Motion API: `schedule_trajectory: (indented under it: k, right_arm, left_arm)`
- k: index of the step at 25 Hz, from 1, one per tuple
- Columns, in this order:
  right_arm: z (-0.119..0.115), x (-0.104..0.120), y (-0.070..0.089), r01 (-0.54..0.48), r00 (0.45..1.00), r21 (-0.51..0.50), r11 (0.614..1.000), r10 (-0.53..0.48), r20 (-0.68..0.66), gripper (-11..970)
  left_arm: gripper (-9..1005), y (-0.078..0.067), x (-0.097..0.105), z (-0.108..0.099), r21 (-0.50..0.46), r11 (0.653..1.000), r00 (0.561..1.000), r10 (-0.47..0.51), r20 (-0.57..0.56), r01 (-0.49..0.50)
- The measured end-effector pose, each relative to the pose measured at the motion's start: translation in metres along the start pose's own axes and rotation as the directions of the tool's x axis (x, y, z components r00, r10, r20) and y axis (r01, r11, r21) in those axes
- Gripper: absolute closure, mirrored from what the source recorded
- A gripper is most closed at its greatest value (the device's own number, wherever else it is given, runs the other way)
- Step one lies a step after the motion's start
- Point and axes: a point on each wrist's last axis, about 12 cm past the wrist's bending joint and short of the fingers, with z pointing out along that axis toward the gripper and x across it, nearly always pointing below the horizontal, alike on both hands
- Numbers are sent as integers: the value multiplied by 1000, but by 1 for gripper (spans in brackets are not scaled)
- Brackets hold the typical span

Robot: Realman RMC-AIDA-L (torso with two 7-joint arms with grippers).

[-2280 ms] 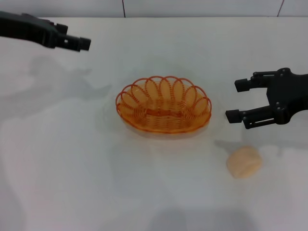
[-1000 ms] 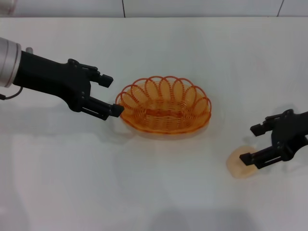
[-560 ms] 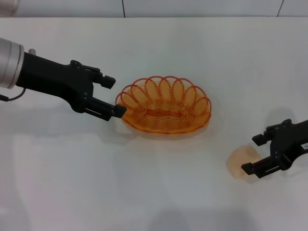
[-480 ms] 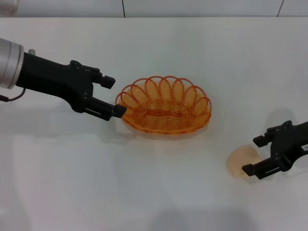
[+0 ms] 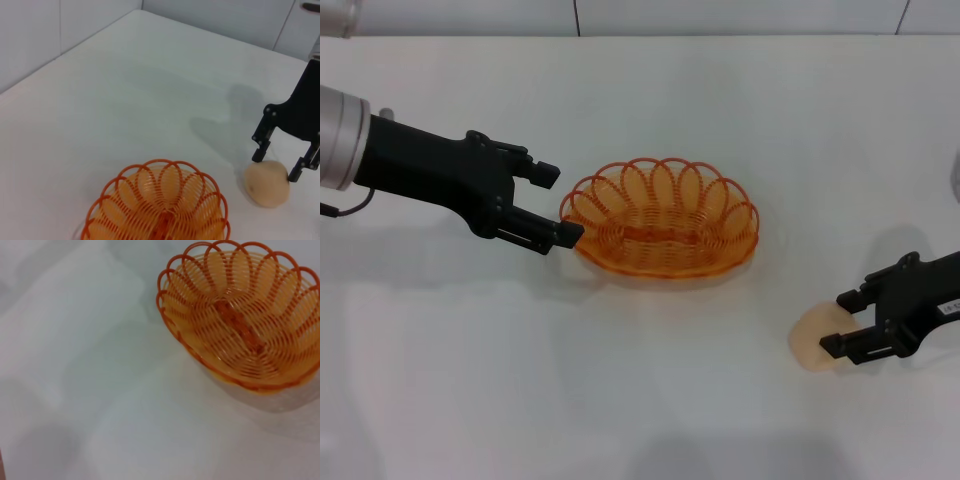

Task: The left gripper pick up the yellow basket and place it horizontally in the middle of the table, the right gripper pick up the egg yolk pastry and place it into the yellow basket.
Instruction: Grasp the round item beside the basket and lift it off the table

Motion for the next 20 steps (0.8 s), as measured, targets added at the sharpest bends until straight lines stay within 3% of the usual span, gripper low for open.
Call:
schedule_trajectory:
  k: [3, 9, 20]
  right_arm:
    - [2, -2, 0, 7, 1000, -1, 1000, -7, -2, 343]
    - [4, -3, -1, 10, 1000, 10, 1000, -10, 5, 379]
    - [4, -6, -1, 12, 1000, 7, 1000, -12, 12, 612]
  left_arm:
    - [121, 0, 0, 0, -1, 1000, 1000, 0, 0, 0]
    - [121, 0, 1, 0, -1, 1000, 1000, -3, 2, 3]
    - [121, 1, 1, 0, -12, 1000, 1000, -6, 7, 6]
